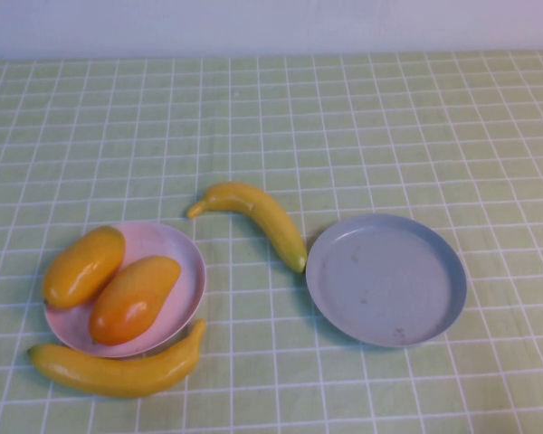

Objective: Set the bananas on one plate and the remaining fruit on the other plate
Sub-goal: Put another type of fruit in the right plate

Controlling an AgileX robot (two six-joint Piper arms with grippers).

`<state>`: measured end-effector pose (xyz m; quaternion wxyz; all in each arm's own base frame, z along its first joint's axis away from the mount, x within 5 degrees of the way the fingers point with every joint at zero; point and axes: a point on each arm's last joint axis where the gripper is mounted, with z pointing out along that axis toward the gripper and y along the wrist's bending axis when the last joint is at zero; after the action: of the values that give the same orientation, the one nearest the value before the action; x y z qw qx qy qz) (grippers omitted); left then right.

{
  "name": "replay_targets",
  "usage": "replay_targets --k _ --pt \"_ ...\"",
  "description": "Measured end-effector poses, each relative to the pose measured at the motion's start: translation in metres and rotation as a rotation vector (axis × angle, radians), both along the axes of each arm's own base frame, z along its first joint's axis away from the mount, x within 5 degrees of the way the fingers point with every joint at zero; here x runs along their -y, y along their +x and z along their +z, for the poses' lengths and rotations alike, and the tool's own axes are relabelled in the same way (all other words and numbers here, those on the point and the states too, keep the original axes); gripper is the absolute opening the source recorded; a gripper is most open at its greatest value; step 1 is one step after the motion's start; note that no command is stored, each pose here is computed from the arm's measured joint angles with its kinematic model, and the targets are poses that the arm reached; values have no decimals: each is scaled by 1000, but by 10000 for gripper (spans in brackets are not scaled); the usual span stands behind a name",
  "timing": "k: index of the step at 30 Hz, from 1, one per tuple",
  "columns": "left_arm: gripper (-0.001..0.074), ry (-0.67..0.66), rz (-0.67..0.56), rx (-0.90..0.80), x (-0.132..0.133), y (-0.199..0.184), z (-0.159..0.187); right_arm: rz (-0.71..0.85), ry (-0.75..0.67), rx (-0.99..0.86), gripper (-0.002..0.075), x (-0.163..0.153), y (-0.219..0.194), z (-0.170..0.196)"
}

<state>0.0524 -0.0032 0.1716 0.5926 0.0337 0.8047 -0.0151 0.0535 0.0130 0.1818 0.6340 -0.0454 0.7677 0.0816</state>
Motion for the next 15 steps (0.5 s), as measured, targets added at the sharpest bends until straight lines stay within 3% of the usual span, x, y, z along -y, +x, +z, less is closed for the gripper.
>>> replay_targets --k 8,15 --pt "0 -2 0 0 0 0 0 -40 463 80 -17 -1 1 15" --pt "0 -2 0 0 0 0 0 -20 664 47 -17 -4 0 21"
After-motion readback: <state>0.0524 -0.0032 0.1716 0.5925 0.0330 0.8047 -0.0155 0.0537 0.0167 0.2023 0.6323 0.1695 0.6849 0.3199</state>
